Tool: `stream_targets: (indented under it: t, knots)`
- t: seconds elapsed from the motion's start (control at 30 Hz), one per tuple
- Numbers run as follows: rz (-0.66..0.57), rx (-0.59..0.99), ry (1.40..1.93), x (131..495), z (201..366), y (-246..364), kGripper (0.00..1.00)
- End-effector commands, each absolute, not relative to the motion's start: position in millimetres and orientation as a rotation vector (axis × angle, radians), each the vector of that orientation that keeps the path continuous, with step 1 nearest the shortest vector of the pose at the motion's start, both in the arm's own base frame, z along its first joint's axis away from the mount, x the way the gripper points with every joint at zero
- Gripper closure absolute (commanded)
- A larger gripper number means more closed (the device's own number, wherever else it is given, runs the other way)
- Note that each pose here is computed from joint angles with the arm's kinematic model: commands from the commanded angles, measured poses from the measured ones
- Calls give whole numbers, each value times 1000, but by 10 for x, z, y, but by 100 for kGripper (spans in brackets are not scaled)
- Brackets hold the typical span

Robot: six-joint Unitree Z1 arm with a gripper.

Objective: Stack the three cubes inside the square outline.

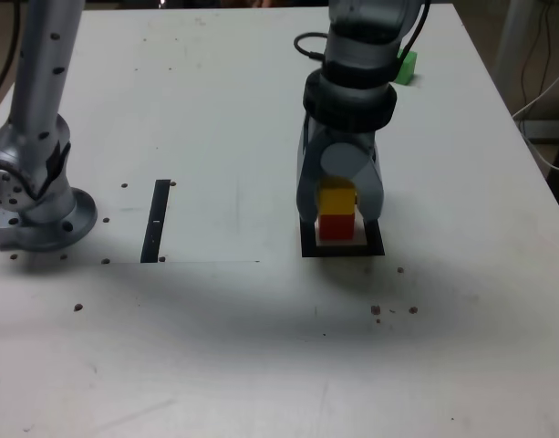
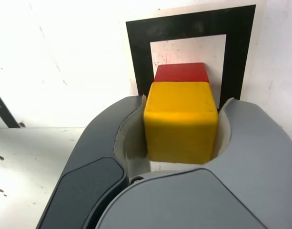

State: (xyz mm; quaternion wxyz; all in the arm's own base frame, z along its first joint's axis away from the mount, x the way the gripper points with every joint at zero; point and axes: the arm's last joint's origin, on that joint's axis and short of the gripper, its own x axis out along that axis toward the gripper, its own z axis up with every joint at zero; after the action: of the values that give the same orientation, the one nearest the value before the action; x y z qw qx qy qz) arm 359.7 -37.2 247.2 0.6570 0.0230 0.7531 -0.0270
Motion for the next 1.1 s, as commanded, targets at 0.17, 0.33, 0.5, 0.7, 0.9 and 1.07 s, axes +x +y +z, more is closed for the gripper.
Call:
stream_targets:
  t: [0.17,0.33,0.5,0.7,0.9,1.07]
  knots:
    - [-58,58,1716,3601,2450,-342,0]
    - [-51,71,1706,3592,2532,-330,0]
    - [-43,92,1697,3577,2690,-302,0]
    - [-38,142,1692,3595,2916,-260,1]
    - [-63,163,1680,3637,3002,-150,1]
    - [-77,162,1687,3650,2985,35,0]
